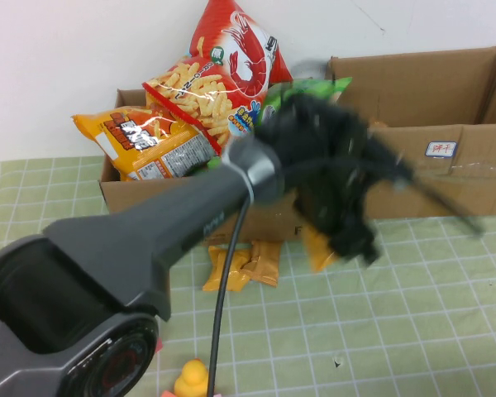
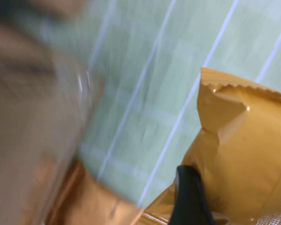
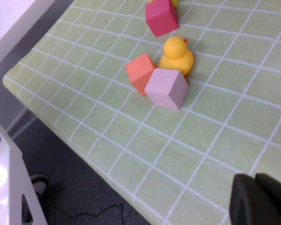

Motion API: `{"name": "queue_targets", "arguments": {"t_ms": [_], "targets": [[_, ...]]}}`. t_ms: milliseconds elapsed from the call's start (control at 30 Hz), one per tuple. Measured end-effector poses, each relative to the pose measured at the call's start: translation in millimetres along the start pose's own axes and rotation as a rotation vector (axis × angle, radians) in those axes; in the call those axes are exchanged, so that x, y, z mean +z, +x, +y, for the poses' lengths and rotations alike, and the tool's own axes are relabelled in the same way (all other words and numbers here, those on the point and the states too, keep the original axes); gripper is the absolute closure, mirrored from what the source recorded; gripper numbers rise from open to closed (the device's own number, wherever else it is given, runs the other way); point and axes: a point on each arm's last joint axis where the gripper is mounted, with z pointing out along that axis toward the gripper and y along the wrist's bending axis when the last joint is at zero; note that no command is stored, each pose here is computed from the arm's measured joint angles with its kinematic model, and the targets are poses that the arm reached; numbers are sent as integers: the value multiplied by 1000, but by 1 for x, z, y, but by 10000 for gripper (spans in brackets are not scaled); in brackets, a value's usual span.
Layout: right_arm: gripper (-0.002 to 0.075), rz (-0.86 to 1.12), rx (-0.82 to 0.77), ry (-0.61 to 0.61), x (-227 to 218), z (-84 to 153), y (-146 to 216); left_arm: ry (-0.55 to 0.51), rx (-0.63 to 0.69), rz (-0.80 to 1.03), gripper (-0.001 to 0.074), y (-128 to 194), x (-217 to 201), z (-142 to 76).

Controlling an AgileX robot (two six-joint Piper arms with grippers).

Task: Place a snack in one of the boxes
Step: Place the biscuit in the biscuit box

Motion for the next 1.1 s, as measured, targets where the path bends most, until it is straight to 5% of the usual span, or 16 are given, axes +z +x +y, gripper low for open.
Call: {"name": "queue_targets", "arguments": {"t_ms": [233, 433, 600, 733, 933, 1100], "targets": [[728, 0, 0, 1, 0, 0, 0, 30, -19, -405, 335, -52, -85, 1], [728, 0, 0, 1, 0, 0, 0, -147, 1, -839, 335, -84, -124, 15], [728, 0, 2, 1, 0, 0, 0, -336, 74, -1074, 335, -101, -111, 27], [728, 0, 19, 1, 0, 0, 0, -397, 137, -1107, 333, -106, -71, 29], [728, 1, 26, -7, 0, 1, 0, -438, 191, -1023, 135, -102, -39, 38], [728, 2, -31, 11, 0, -1, 0, -508, 200, -938, 232, -92, -68, 62]]}}
